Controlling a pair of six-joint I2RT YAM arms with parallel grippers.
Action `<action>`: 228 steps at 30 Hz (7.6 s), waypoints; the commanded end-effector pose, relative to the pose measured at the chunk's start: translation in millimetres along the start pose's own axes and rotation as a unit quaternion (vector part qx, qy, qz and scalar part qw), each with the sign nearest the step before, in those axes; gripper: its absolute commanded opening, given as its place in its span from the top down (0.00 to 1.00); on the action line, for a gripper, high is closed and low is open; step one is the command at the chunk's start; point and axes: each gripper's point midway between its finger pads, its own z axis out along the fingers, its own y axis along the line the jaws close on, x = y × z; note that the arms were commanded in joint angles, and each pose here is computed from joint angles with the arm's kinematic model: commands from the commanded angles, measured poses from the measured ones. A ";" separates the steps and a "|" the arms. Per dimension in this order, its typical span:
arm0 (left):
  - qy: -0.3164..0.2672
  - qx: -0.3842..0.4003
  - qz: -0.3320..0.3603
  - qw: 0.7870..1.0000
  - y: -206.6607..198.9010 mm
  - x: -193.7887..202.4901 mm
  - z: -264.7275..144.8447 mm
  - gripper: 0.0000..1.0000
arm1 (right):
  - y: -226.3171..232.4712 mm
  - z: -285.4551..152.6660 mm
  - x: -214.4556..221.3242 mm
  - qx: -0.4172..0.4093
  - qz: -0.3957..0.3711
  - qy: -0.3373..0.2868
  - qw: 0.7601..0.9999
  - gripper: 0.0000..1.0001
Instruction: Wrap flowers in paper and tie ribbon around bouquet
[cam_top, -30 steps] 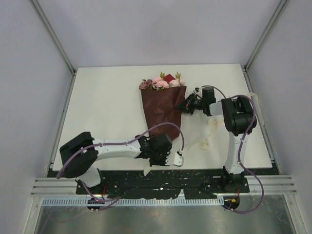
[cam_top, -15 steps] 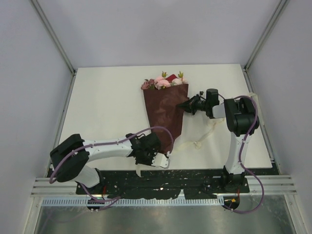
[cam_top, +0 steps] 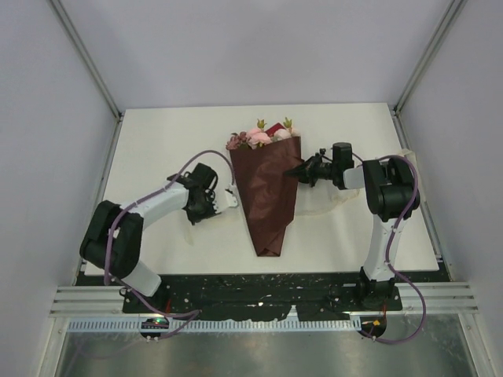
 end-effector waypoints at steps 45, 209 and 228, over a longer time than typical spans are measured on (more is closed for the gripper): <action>0.115 -0.353 -0.376 0.849 177.5 264.0 -277.3 1.00 | -29.5 48.9 8.3 0.089 -0.164 -0.022 0.982 0.94; -0.134 0.177 -0.396 0.891 70.3 -199.4 28.8 0.76 | 4.1 -178.6 -121.8 0.409 -0.503 -0.004 0.761 0.86; -0.135 0.188 -0.398 0.888 66.6 -201.5 31.0 0.76 | -12.4 -272.9 -133.6 0.439 -0.501 -0.030 0.745 0.40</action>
